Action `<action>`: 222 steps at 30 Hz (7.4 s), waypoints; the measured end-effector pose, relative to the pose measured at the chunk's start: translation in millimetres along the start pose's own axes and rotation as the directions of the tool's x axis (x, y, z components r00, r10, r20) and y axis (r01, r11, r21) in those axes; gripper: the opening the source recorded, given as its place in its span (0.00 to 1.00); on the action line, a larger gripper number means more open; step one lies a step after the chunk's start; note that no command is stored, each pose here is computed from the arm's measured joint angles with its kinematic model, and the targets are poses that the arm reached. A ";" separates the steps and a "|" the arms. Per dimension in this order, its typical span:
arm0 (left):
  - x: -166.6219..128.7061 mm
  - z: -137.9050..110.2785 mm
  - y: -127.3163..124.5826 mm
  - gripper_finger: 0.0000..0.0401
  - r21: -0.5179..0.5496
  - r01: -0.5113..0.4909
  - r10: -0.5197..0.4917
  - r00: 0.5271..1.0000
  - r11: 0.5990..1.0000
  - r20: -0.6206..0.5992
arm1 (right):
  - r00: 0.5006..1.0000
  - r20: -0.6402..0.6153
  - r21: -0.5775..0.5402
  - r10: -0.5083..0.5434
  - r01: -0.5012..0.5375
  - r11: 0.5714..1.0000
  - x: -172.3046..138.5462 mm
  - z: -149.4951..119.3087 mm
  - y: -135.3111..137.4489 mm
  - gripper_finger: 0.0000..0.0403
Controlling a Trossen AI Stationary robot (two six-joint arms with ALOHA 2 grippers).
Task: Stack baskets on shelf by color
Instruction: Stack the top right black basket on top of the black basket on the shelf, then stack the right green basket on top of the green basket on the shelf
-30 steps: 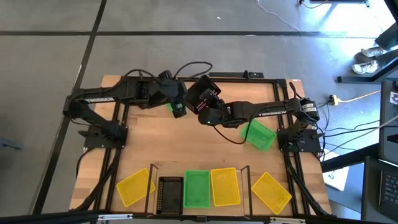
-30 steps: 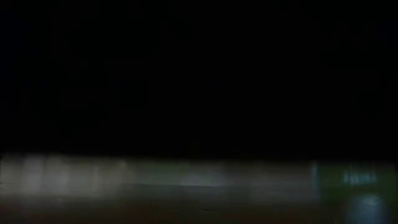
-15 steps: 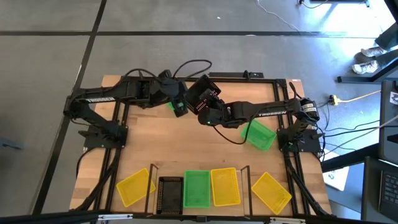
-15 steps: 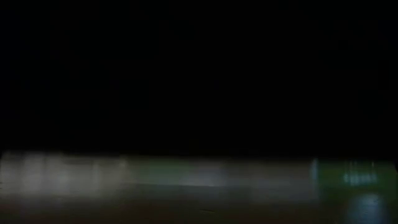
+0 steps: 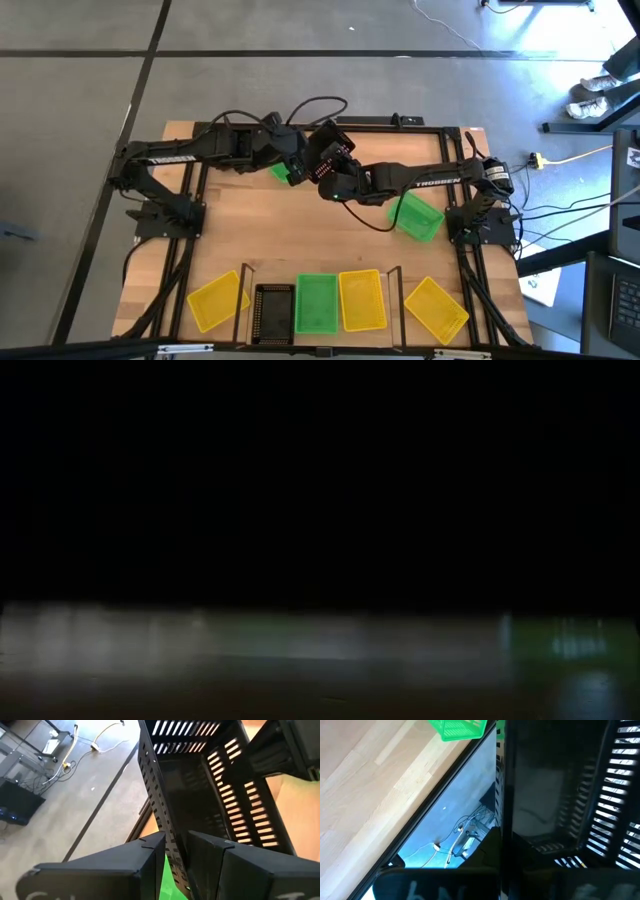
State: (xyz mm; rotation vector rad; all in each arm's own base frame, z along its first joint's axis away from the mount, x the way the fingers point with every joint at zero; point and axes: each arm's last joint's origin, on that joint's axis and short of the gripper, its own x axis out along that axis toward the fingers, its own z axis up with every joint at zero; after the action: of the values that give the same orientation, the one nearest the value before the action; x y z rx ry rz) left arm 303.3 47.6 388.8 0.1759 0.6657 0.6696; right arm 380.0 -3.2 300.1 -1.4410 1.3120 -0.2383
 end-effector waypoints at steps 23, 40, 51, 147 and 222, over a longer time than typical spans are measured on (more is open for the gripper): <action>8.4 -0.9 0.5 0.01 -0.008 0.004 -0.004 1.000 1.000 -0.019 | 0.999 0.038 0.020 -0.023 0.022 1.000 0.0 2.7 -4.8 0.05; 5.6 -17.5 0.3 0.00 -0.075 0.008 -0.021 0.985 0.997 -0.171 | 0.998 0.047 0.017 -0.041 0.041 0.999 -2.1 5.0 -6.1 0.17; -5.1 -21.8 7.2 0.00 -0.125 -0.007 -0.018 0.980 0.992 -0.198 | 0.993 -0.074 0.022 -0.093 0.095 0.995 -2.6 1.8 -7.6 0.17; -201.3 -114.0 -205.1 0.00 -0.967 -0.166 -0.670 0.697 0.193 -0.254 | 0.092 0.994 0.104 -0.064 -0.538 0.836 -131.6 -125.6 -45.1 0.17; -174.8 -98.8 -171.3 0.13 -0.908 -0.052 -0.562 0.771 0.415 -0.301 | 0.328 0.945 0.278 -0.013 -0.778 0.563 -117.1 -130.5 -36.8 0.17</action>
State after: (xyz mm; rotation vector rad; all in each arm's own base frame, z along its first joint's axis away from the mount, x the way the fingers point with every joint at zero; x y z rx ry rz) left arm 227.7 -200.6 340.4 -1.2003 0.8096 0.6687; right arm 261.8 6.8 434.3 -0.2633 0.4821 0.3587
